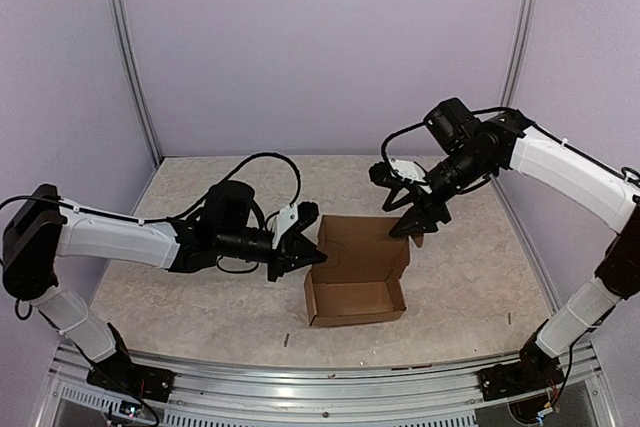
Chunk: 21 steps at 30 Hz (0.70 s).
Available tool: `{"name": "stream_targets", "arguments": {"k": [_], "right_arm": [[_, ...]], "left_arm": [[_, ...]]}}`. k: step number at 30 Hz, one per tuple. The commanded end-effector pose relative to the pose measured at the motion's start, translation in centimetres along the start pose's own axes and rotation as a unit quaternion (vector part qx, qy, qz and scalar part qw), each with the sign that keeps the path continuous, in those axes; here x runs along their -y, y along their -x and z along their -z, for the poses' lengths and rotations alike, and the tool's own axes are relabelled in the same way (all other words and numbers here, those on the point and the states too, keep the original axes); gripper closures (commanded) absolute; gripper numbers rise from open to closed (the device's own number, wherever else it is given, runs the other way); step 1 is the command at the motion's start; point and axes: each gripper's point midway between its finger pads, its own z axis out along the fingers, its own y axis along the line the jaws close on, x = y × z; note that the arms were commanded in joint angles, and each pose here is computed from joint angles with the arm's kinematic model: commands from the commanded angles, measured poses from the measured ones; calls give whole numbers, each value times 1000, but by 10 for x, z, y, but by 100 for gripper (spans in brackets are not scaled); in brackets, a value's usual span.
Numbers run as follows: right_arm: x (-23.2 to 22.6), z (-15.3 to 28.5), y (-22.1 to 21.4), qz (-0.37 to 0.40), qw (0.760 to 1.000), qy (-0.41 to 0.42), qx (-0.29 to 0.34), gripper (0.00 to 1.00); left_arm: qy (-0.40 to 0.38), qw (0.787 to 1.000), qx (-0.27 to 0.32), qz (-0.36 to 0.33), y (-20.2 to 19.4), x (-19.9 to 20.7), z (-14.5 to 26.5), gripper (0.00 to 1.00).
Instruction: Fold the paper box
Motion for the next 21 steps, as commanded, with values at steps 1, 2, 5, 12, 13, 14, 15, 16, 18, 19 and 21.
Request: {"name": "stream_targets", "arguments": {"k": [1,2,5,12,13,14,15,16,18,19,21], "right_arm": [[-1,-12,-1,-17,999,15,-32,40],[-3,-11,0,-19,999,17,-30,40],[-3,-8,1,-18,1000,7,-24,40],[5,-18,-5,-36,999,2,-35,41],[6,-19,-5,-38,999,1,-37,41],[7,-19,-5,-38,999,0,-38,41],[9,-19,-4,-38,999,-1,-38,41],[10,-18,-2,-37,999,-4,-38,41],[14,-14,2,-31,999,-12,-35,40],[16,-13,4,-28,999,-18,-36,40],[18,-16,5,-19,999,-21,-44,38]], "left_arm": [[10,1000,-9,-11,-18,-2,-6,91],[11,1000,-10,-8,-22,-2,-6,87],[13,1000,-8,0,-31,0,-5,75],[30,999,-11,9,-38,0,3,62],[32,999,-11,9,-38,0,4,60],[36,999,-14,12,-40,0,5,58],[39,999,-15,16,-42,0,8,57],[42,999,-18,20,-45,2,10,55],[48,998,-15,29,-46,7,19,53],[49,998,-17,35,-48,11,23,51],[56,997,-20,43,-49,19,31,48]]}}
